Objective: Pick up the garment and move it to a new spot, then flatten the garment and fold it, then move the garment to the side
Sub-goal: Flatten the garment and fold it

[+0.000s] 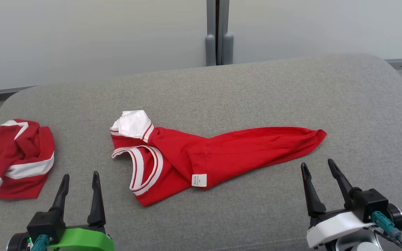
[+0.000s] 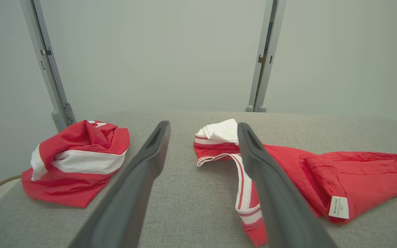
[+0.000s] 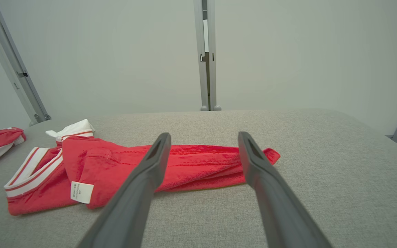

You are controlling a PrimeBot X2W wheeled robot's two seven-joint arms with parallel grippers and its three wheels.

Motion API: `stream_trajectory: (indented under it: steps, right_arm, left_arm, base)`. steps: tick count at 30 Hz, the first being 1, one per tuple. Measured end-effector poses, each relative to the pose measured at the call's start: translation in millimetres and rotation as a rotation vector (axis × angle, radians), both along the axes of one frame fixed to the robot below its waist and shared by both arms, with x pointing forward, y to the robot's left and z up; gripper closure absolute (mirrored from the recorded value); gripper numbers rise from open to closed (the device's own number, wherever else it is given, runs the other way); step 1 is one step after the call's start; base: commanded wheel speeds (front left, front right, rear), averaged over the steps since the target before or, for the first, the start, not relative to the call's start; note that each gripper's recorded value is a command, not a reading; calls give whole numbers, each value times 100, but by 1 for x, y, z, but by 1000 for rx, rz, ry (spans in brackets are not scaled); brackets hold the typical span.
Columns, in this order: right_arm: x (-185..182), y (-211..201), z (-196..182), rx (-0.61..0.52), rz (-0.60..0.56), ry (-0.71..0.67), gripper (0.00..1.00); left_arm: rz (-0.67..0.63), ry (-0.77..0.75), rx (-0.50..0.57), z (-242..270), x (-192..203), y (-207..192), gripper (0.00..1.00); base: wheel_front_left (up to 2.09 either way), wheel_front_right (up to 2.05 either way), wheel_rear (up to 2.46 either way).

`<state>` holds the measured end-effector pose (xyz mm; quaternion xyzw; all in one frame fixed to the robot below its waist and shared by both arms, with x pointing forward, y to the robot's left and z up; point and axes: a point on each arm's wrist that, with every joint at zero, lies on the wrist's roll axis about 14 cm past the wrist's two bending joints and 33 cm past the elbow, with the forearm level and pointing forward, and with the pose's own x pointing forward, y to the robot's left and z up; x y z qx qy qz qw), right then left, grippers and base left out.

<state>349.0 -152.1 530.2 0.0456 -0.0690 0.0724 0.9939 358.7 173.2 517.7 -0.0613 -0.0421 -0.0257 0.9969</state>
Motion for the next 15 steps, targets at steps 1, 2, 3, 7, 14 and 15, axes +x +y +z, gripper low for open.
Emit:
stream_trajectory:
  steps: [1, 2, 3, 7, 14, 15]
  right_arm:
    - [0, 0, 0, 0, 1, 0, 0]
    - [0, 1, 0, 0, 2, 0, 0]
    - [0, 1, 0, 1, 3, 0, 0]
    - [0, 1, 0, 3, 4, 2, 0]
    - [2, 2, -1, 4, 8, 5, 0]
    - [2, 3, -1, 4, 9, 6, 0]
  left_arm:
    - [0, 3, 3, -1, 0, 0, 0]
    - [-3, 5, 3, -2, 0, 0, 0]
    - [-3, 7, 3, -3, 0, -1, 0]
    - [-9, 16, 3, -7, 0, -3, 0]
    - [-12, 22, 3, -9, -1, -2, 0]
    - [-10, 22, 3, -9, -1, -1, 0]
  base:
    - [0, 0, 0]
    - [0, 0, 0]
    - [0, 0, 0]
    - [0, 0, 0]
    - [0, 0, 0]
    - [0, 0, 0]
